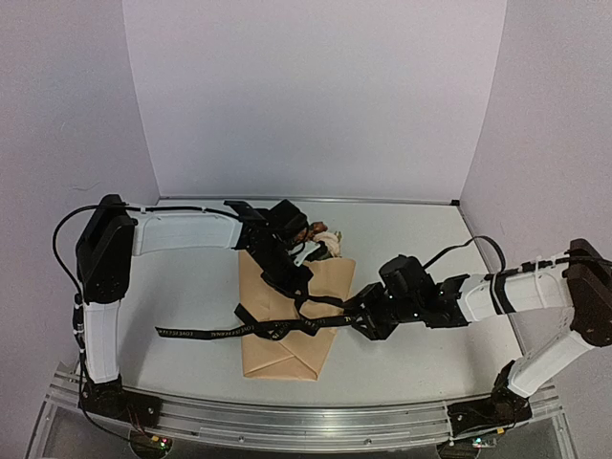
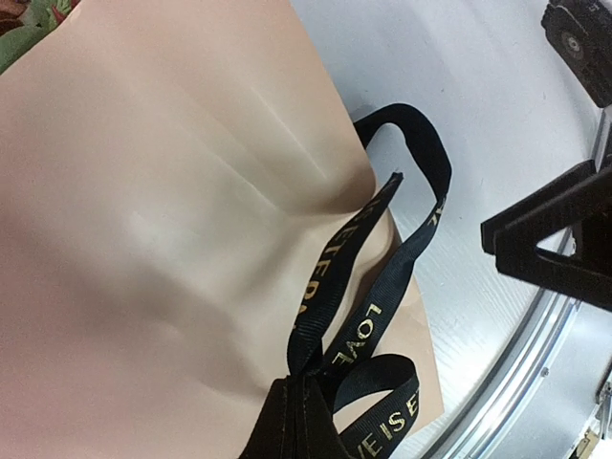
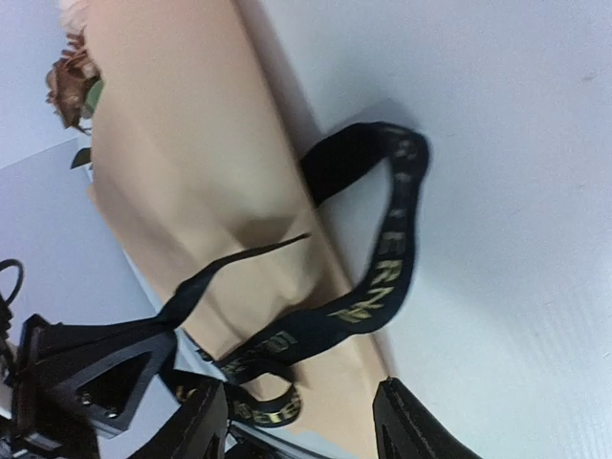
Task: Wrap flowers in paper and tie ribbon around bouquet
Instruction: Cross the ribbon over the folded bouquet.
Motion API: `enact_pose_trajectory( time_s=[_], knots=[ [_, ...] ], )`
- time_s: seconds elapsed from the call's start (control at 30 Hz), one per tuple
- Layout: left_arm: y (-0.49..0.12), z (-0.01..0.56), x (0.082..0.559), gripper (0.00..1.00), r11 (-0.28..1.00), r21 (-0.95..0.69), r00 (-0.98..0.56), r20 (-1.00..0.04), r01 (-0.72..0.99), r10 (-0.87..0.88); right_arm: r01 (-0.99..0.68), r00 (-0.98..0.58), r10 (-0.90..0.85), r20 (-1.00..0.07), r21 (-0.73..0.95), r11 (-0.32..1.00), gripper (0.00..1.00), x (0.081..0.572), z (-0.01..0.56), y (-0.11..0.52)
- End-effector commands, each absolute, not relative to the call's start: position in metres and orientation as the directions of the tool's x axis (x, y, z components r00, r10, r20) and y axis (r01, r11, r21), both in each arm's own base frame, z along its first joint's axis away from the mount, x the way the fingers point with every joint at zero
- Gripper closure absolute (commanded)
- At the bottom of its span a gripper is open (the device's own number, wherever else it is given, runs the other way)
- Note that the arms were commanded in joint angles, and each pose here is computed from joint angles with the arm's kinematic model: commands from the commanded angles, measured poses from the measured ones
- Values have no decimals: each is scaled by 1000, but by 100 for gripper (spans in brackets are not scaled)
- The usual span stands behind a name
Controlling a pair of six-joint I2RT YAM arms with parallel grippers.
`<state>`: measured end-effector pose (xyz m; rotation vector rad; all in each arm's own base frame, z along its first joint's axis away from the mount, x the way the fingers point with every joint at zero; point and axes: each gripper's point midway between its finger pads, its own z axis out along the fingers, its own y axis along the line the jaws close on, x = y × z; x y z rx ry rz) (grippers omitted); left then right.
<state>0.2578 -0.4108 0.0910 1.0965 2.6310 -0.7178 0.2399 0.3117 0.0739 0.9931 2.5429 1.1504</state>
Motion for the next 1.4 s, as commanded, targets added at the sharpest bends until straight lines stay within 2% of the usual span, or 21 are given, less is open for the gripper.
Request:
enact_pose_trajectory(
  time_s=[0.0,0.2,0.3,0.4,0.63,0.73,1.07,1.37],
  knots=[
    [-413,101,258,100,565,-329,-654,-363,757,664,489,-763,645,28,678,549,44,237,53,293],
    [-417,101,254,100,543,-350,-642,-325,764,694,405,-787,615,-53,707,579,35,255,55,306],
    [-418,98,256,100,546,-345,-642,-307,763,703,378,-793,603,-85,708,596,35,264,54,313],
    [-419,96,258,100,550,-342,-643,-296,762,707,382,-791,605,-94,696,608,46,267,47,314],
    [-425,96,260,100,535,-348,-631,-294,770,718,363,-783,607,-138,691,625,89,276,54,310],
    [-423,94,263,100,537,-328,-624,-289,777,726,340,-792,585,-173,671,659,98,279,67,309],
    [-434,102,264,100,475,-356,-585,-337,804,738,253,-832,495,-251,622,741,98,289,93,319],
    [-447,104,262,100,371,-516,-592,-371,772,715,126,-874,374,-310,598,792,97,306,85,339]
  ],
)
